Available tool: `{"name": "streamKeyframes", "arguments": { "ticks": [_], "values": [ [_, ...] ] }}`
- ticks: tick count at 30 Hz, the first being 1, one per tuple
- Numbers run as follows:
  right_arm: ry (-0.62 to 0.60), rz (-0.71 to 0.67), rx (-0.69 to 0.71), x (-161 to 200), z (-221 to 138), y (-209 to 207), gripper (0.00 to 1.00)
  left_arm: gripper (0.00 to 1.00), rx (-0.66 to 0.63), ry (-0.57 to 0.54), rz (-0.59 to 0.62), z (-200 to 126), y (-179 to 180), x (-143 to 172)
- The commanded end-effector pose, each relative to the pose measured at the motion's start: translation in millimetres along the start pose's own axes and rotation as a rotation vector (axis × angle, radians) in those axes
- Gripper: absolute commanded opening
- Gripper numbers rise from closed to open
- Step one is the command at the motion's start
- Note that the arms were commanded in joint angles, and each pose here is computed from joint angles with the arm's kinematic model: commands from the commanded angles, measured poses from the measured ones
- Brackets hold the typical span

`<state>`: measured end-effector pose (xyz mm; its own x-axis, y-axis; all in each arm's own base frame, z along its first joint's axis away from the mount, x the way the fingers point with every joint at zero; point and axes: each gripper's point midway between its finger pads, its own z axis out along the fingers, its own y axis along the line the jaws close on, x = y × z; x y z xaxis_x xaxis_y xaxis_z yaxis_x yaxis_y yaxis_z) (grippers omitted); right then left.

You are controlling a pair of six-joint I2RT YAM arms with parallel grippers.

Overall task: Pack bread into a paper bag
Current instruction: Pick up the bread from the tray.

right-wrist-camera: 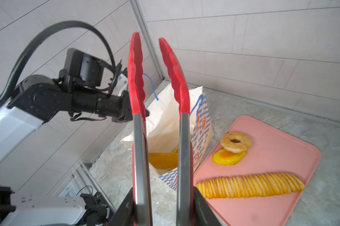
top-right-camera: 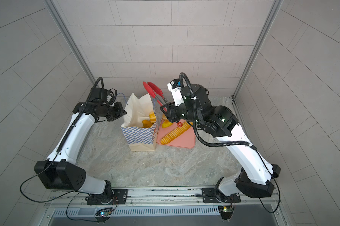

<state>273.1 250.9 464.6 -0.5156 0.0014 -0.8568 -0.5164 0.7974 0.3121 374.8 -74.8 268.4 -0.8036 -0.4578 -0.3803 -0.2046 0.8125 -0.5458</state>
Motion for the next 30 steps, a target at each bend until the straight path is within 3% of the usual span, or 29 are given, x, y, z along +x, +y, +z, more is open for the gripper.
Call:
{"name": "streamKeyframes", "arguments": {
  "ticks": [1, 9, 16, 30],
  "values": [
    [-0.066, 0.041, 0.098, -18, -11, -30, 0.42, 0.0, -0.01, 0.0, -0.013, -5, 4, 5],
    [-0.05, 0.212, 0.223, -11, -9, -98, 0.42, 0.0, -0.012, 0.001, -0.009, -7, 5, 7],
    [0.063, 0.423, 0.302, 32, 14, -154, 0.42, 0.0, -0.011, 0.008, -0.014, -4, 6, 8],
    [0.239, 0.624, 0.265, 98, 94, -185, 0.46, 0.0, -0.015, 0.017, -0.017, -2, 10, 13]
  ]
}}
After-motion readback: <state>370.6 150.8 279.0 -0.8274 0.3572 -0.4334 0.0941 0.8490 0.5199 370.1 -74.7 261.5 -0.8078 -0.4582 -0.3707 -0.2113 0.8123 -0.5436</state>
